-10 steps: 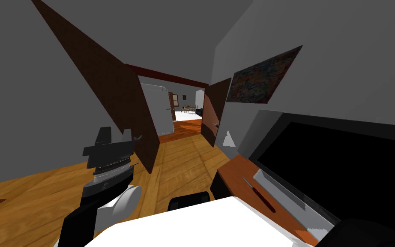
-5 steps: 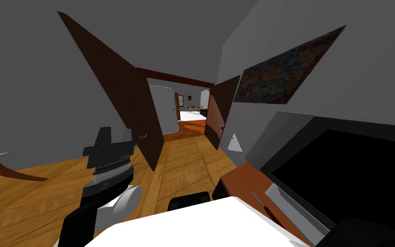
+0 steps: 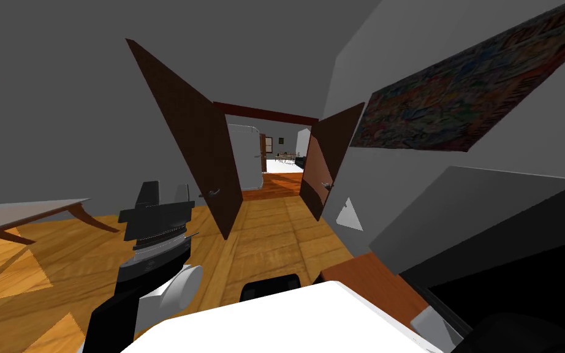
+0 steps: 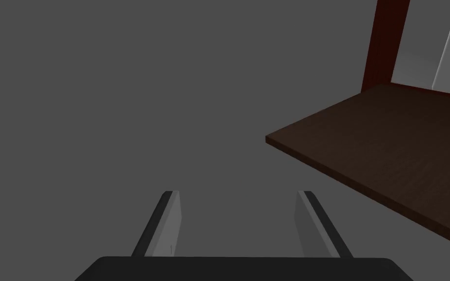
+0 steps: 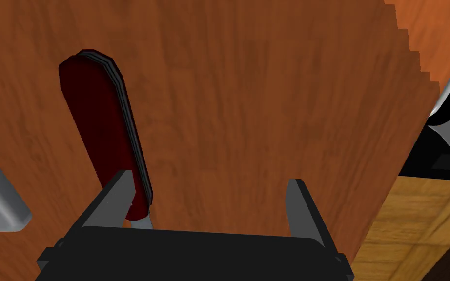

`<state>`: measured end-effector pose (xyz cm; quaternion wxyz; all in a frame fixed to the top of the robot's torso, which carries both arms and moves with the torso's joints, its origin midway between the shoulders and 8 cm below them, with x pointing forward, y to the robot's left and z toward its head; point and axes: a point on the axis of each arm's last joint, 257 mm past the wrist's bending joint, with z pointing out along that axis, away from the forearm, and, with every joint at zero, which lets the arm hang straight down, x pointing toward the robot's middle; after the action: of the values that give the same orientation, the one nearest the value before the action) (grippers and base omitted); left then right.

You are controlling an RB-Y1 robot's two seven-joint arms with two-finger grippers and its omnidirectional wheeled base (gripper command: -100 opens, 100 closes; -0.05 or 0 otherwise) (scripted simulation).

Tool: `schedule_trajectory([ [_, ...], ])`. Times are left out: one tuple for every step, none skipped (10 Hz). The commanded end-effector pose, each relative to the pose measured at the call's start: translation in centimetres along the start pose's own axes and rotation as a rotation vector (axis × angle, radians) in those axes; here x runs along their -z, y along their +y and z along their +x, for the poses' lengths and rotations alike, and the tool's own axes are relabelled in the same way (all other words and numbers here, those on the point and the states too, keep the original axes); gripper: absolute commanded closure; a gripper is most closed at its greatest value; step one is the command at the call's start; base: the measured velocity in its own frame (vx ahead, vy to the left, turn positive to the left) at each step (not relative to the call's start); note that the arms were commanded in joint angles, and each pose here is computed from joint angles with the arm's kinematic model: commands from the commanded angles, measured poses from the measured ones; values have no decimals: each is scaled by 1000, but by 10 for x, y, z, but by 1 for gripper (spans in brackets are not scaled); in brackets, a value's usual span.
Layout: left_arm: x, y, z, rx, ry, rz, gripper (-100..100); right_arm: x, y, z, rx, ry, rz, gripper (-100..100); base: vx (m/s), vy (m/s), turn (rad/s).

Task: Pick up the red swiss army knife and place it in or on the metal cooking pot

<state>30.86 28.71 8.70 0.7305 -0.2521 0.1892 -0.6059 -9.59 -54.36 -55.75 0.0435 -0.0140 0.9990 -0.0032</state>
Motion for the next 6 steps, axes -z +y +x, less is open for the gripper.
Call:
schedule_trajectory([
  [0, 0, 0, 0, 0, 0, 0, 6, -9, 27, 40, 57, 20, -100, 87, -99, 322],
  [0, 0, 0, 0, 0, 0, 0, 5, -9, 38, 60, 82, 22, -100, 105, -120, 174],
  [0, 0, 0, 0, 0, 0, 0, 5, -9, 38, 60, 82, 22, -100, 82, -97, 33],
  [0, 0, 0, 0, 0, 0, 0, 4, -6, 46, 77, 101, 18, -100, 70, -73, 92],
  [0, 0, 0, 0, 0, 0, 0, 0, 2, 55, 100, 122, 7, -100, 71, -78, 219],
  [0, 0, 0, 0, 0, 0, 0, 3, -2, 49, 86, 110, 12, -100, 31, -41, 55],
])
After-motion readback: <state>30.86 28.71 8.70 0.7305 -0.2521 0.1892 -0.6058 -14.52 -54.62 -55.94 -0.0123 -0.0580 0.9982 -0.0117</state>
